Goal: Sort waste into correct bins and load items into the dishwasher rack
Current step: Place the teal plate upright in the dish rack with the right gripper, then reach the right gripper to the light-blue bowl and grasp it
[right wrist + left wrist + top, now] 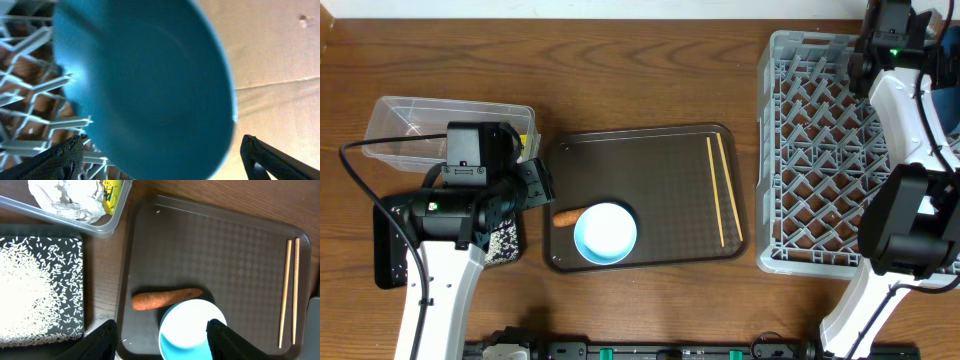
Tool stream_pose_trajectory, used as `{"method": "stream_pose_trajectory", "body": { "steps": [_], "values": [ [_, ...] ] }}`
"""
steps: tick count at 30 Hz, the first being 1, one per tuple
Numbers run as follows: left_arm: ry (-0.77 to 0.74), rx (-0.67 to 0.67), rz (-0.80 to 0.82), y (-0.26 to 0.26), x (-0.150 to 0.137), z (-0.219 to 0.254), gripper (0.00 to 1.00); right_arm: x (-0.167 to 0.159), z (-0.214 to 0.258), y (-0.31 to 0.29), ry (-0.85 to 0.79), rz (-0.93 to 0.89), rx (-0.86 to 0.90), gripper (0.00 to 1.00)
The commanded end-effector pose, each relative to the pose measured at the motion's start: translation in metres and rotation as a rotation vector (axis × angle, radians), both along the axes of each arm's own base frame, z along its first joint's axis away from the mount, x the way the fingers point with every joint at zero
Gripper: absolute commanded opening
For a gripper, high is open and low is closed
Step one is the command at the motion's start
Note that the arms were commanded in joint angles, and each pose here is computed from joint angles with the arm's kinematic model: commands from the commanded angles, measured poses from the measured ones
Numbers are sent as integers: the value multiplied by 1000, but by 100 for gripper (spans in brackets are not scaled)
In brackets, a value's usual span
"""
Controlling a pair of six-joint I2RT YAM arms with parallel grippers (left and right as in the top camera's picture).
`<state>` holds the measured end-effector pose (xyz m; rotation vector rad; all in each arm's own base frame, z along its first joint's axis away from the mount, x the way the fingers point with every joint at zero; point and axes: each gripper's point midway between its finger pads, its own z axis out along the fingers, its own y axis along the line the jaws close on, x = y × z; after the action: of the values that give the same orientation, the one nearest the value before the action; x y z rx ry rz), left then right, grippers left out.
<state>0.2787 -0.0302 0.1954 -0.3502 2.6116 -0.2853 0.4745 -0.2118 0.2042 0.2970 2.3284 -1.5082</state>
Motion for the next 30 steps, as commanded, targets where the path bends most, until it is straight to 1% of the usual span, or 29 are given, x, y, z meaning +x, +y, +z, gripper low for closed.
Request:
{"method": "stream_pose_trajectory", "body": {
  "steps": [1,6,11,13,15,17,19,23,27,28,30],
  "values": [
    [3,10,20,4,1,0,59,10,18,30,-68,119,105,99],
    [4,10,20,4,1,0,60,19,45,72,-171,267,230,99],
    [22,11,20,4,-3,-3,60,18,73,138,-208,483,374,99],
    [26,11,20,4,-4,-3,60,13,76,169,-209,561,456,99],
    [26,11,20,4,-4,-3,60,6,71,212,-188,665,596,98],
    [27,11,20,4,-4,-3,60,-5,61,257,-145,755,753,93],
    [32,11,20,4,-5,-4,61,-23,48,304,-78,824,930,91],
    [61,12,20,4,-11,-7,61,-62,25,373,65,853,1182,91],
    [102,25,25,7,-20,-12,61,-101,3,429,235,871,1336,87],
    [114,41,33,10,-23,-13,61,-111,-2,439,283,877,1355,85],
    [143,116,68,24,-30,-17,61,-132,-18,457,388,869,1363,79]
  ]
}}
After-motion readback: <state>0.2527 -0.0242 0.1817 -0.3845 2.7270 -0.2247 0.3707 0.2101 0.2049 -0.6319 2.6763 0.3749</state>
